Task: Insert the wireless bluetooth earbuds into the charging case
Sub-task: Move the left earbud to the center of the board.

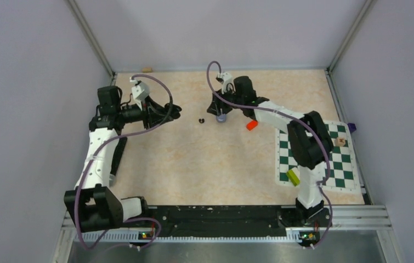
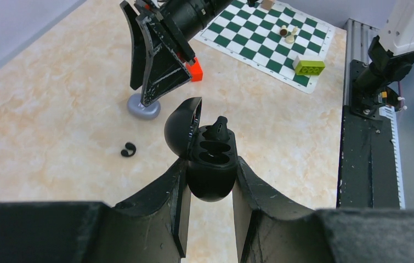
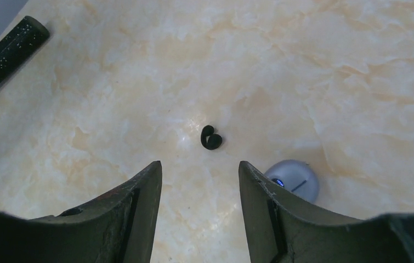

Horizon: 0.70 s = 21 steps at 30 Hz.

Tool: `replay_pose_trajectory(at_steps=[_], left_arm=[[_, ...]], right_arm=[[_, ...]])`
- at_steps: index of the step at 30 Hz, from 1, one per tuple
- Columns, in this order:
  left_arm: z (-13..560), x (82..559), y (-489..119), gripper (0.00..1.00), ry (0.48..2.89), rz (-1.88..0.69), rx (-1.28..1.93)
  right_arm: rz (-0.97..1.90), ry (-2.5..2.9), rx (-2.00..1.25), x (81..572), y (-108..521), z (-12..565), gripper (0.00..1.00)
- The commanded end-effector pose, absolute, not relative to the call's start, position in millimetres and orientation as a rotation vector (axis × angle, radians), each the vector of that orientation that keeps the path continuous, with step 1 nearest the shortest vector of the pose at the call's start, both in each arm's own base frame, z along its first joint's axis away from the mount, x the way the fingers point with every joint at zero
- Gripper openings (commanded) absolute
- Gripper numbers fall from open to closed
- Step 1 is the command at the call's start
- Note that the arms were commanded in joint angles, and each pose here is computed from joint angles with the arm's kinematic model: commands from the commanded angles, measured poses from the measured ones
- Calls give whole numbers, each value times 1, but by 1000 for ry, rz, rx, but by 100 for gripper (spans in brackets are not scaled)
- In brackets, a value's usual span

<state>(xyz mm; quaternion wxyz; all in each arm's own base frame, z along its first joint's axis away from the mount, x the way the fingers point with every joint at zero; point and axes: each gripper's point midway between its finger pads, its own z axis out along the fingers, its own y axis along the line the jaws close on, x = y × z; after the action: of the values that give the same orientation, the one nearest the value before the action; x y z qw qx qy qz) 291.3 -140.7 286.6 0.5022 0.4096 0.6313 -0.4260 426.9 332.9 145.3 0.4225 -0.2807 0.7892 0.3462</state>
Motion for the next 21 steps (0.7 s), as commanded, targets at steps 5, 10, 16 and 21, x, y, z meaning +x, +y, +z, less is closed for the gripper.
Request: replay_pose_trajectory(at_steps=[5, 10, 16, 21], left_arm=[[285, 272, -126, 0, 1473, -998, 980], [284, 270, -126, 0, 1463, -993, 988], [284, 265, -128, 0, 1442, -993, 1002], [283, 264, -128, 0, 1436, -1000, 1004]], right_arm=[[821, 2071, -711, 440, 382, 103, 48], [745, 2170, -710, 444, 386, 70, 44], [721, 2242, -703, 448, 389, 45, 36], [732, 2258, -730, 442, 395, 38, 30]])
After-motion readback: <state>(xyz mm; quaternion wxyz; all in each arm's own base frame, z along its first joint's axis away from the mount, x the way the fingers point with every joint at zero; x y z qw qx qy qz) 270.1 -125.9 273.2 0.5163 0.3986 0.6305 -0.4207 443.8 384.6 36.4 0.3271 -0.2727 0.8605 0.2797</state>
